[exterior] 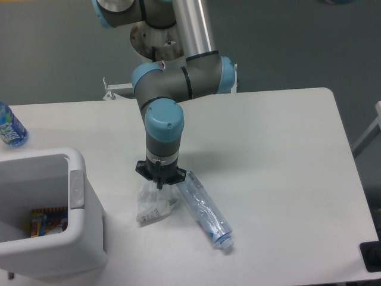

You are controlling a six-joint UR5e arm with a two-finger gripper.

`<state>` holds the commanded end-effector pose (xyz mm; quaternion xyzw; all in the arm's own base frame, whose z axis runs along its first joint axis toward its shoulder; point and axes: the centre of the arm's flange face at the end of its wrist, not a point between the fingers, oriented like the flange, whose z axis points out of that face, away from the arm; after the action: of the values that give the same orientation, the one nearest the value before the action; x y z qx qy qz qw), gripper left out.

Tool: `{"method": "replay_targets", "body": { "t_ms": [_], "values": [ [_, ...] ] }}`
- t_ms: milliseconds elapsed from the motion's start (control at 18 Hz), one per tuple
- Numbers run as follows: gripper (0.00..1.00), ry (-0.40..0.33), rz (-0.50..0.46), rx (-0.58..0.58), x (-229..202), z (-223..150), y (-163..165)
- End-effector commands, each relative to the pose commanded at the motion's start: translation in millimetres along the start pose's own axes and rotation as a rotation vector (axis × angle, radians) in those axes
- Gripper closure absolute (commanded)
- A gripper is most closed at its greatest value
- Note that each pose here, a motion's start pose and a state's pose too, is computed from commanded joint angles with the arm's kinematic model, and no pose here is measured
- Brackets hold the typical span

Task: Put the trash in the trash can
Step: 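Close the gripper on the white tissue and lift it, then carry the tissue over the white bin and open the gripper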

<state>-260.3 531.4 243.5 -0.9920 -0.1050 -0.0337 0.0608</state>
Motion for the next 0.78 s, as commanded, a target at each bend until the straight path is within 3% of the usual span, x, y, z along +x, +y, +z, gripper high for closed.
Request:
{"method": "replay_targets", "body": {
  "t_ms": [278, 778],
  "values": [
    [1.0, 0.001, -0.016, 0.071, -9.4, -33.2, -4.0],
    [1.0, 0.089, -0.092, 0.323, -46.7, -157.9, 2.4]
  ]
}}
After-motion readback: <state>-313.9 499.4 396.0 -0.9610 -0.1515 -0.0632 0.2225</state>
